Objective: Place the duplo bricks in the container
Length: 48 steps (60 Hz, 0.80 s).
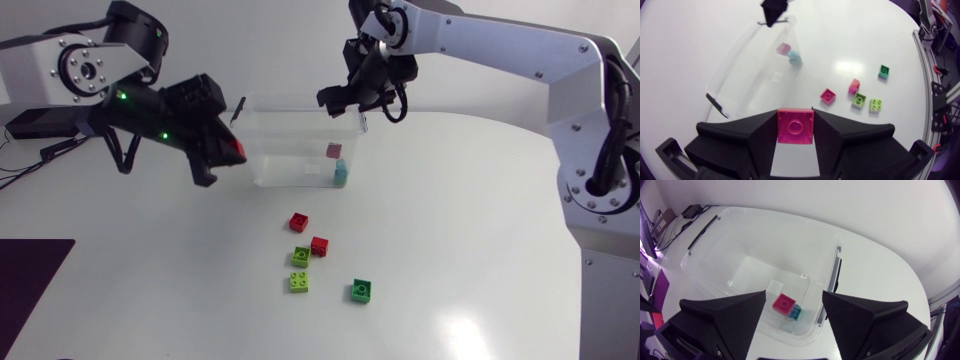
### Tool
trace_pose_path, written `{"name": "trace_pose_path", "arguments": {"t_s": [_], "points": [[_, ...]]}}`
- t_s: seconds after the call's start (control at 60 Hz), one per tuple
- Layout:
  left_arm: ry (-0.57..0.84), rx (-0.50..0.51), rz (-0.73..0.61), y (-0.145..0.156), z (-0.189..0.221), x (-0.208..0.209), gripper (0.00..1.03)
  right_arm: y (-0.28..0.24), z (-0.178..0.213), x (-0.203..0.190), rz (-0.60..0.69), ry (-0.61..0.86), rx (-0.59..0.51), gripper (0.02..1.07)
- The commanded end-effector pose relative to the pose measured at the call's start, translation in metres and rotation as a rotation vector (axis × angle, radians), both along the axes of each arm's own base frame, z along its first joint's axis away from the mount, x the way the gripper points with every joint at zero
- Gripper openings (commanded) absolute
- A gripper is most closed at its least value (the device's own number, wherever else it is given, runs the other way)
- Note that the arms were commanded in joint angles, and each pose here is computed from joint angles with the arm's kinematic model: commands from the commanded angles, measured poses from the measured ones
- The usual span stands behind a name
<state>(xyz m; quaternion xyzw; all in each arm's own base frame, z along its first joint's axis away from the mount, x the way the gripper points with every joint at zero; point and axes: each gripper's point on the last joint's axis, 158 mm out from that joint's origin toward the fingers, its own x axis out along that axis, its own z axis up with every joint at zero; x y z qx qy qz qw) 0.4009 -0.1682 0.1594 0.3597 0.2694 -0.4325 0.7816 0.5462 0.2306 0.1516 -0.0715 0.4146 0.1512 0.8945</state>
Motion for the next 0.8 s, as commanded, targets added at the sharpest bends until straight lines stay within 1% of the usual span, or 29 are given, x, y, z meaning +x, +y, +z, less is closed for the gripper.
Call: {"name": "trace_pose_path", "arguments": {"t_s": [0.0,0.083,0.183,0.317,0.417,0.483,0.583,0.6,0.667,0.7,0.717,0.733,0.783], "points": [[-0.031,-0.090,0.069,-0.006,0.019,0.027,0.30,0.001,0.003,0.001,-0.011,0.000,-0.001,1.02],[-0.076,-0.161,0.127,-0.010,0.037,0.053,0.30,-0.002,0.016,-0.006,-0.011,-0.002,0.002,1.02],[-0.111,-0.254,0.200,-0.015,0.053,0.089,0.31,-0.007,0.038,-0.025,-0.001,-0.017,0.009,1.02],[-0.113,-0.285,0.246,-0.027,0.049,0.122,0.31,-0.012,0.051,-0.062,0.028,-0.005,0.003,1.02],[-0.132,-0.316,0.290,-0.032,0.048,0.147,0.31,-0.015,0.043,-0.100,0.069,0.037,-0.009,1.02],[-0.132,-0.315,0.309,-0.035,0.043,0.157,0.32,-0.014,0.036,-0.123,0.104,0.066,-0.006,1.02],[-0.139,-0.308,0.337,-0.040,0.033,0.173,0.33,-0.010,0.014,-0.165,0.181,0.110,-0.025,1.02],[-0.139,-0.312,0.349,-0.040,0.029,0.179,0.33,-0.009,0.005,-0.179,0.208,0.123,-0.038,1.02],[-0.134,-0.315,0.361,-0.041,0.023,0.188,0.38,-0.007,-0.014,-0.202,0.251,0.147,-0.060,1.02],[-0.136,-0.312,0.370,-0.040,0.020,0.192,0.42,-0.007,-0.023,-0.214,0.275,0.159,-0.074,1.02],[-0.135,-0.310,0.372,-0.040,0.018,0.193,0.48,-0.008,-0.029,-0.221,0.287,0.166,-0.081,1.02],[-0.135,-0.310,0.372,-0.041,0.018,0.194,0.50,-0.008,-0.032,-0.225,0.295,0.172,-0.085,1.02],[-0.135,-0.306,0.377,-0.040,0.014,0.196,0.67,-0.008,-0.049,-0.243,0.338,0.203,-0.102,1.02]]}}
